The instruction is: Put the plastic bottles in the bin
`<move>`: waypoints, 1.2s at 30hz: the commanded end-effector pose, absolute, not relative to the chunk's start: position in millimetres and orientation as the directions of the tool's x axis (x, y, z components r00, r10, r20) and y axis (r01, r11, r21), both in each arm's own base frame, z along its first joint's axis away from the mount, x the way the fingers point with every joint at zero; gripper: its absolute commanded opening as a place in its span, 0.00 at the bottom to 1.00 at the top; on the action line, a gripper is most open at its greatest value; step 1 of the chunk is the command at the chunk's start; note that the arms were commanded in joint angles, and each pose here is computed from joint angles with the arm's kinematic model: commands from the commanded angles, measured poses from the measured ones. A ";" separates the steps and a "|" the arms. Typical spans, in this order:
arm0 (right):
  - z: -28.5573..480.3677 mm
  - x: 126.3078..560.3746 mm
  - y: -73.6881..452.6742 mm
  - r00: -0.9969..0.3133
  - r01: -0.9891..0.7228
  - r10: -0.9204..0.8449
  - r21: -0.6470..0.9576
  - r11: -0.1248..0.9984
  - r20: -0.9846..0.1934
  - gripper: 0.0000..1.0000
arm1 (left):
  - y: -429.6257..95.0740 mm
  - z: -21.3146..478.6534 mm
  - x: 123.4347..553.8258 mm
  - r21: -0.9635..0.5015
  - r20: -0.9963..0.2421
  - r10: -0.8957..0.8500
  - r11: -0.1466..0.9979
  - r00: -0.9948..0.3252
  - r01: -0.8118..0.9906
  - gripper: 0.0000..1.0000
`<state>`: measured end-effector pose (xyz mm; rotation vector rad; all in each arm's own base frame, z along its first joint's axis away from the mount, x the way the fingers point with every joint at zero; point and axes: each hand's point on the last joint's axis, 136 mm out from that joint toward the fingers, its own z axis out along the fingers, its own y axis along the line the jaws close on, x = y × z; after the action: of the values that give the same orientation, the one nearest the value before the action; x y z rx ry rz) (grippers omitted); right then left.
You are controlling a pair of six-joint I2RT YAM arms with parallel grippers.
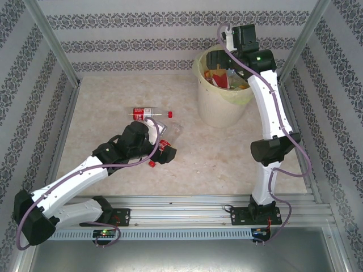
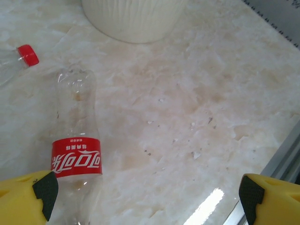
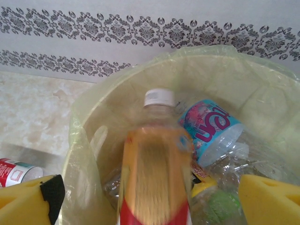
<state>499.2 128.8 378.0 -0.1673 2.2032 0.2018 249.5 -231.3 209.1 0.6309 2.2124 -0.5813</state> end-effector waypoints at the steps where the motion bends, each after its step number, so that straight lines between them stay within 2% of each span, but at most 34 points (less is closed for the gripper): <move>1: 405.7 468.4 125.3 -0.570 -0.205 -0.026 0.111 0.972 -0.822 0.97 | -220.5 195.2 255.4 -0.164 -0.727 0.297 0.800 -0.619 0.577 1.00; 11: 394.2 392.3 139.9 -0.573 -0.293 0.062 0.275 0.916 -0.817 0.98 | -208.7 149.9 268.1 -0.110 -0.595 0.387 0.829 -0.705 0.548 1.00; 16: 369.1 347.2 152.7 -0.622 -0.340 0.123 0.408 0.847 -0.774 0.98 | -194.7 132.9 281.1 -0.067 -0.520 0.413 0.853 -0.748 0.518 0.98; 22: 335.8 300.8 163.2 -0.685 -0.364 0.147 0.510 0.779 -0.713 0.98 | -184.8 106.7 285.0 -0.098 -0.392 0.429 0.860 -0.813 0.501 0.94; 30: 292.6 262.8 159.2 -0.748 -0.315 0.170 0.569 0.759 -0.641 0.98 | -197.4 79.7 288.4 -0.150 -0.325 0.462 0.837 -0.825 0.527 0.93; 36: 271.2 242.2 157.5 -0.781 -0.289 0.182 0.604 0.743 -0.597 0.98 | -191.3 58.1 298.1 -0.096 -0.263 0.459 0.863 -0.848 0.497 0.89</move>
<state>250.5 151.3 269.8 -0.0795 2.3035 0.8692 294.1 -196.6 60.0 0.7220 2.7807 -0.2921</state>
